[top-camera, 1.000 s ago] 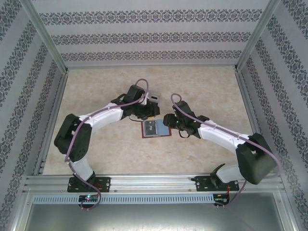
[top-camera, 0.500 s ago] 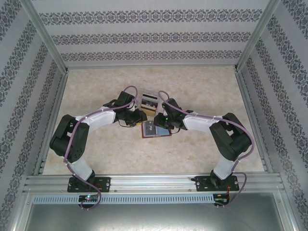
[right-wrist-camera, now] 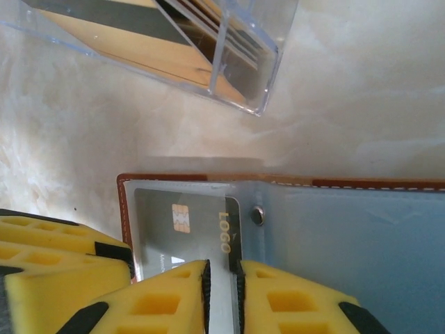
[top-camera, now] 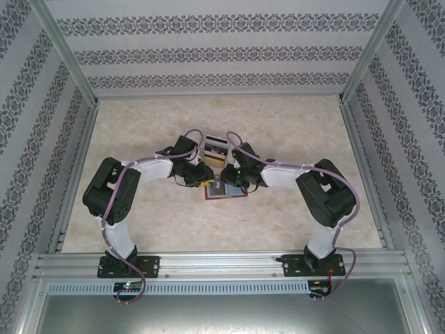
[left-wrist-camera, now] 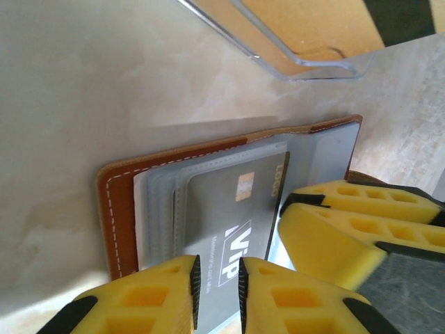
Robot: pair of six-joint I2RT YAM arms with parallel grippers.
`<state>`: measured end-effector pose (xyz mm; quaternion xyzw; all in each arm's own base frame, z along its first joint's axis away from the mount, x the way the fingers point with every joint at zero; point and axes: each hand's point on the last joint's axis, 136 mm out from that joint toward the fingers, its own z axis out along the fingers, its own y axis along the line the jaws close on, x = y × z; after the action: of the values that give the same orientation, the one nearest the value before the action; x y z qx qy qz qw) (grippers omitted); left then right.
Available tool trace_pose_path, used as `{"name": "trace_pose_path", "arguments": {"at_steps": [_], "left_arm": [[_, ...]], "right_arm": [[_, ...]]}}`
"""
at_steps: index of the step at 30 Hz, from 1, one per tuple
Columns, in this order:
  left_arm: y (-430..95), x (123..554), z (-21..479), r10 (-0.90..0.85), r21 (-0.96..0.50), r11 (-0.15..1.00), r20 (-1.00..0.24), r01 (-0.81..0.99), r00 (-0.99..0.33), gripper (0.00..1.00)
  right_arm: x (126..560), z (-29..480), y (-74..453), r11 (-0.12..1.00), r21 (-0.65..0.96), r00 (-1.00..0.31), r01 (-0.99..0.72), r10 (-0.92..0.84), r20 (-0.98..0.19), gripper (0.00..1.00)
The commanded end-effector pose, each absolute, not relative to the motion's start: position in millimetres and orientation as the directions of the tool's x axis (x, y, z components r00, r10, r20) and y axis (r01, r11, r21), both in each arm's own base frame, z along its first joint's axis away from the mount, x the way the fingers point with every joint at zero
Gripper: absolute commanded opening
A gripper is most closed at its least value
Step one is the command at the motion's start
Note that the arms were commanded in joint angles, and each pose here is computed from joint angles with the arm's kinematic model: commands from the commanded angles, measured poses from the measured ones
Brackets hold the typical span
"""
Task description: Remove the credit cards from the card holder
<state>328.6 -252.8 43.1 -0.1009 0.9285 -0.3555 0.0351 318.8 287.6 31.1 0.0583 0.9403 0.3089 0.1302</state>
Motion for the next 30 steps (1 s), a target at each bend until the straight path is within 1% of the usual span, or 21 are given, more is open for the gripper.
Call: {"name": "trace_pose_path", "arguments": {"at_steps": [1,12,18,30], "left_arm": [[-257.3,334.7,44.1,-0.204,-0.681,0.717,0.001,-0.15,-0.979,0.24],[-247.9,325.3,19.2,-0.215,-0.623,0.756,0.053,-0.201,-0.975,0.22],[-244.9,321.2,11.0,-0.216,-0.606,0.767,0.066,-0.211,-0.974,0.21],[-240.5,319.6,8.5,-0.217,-0.587,0.782,0.059,-0.21,-0.974,0.21]], "right_arm": [[322.1,35.0,296.8,0.783,0.621,-0.962,0.022,0.186,-0.201,0.2],[323.1,30.2,285.5,0.804,0.592,-0.954,0.051,0.216,-0.211,0.2],[320.6,25.2,285.4,0.801,0.596,-0.957,0.063,0.217,-0.191,0.18],[321.8,23.0,273.4,0.821,0.564,-0.946,0.091,0.248,-0.209,0.18]]}}
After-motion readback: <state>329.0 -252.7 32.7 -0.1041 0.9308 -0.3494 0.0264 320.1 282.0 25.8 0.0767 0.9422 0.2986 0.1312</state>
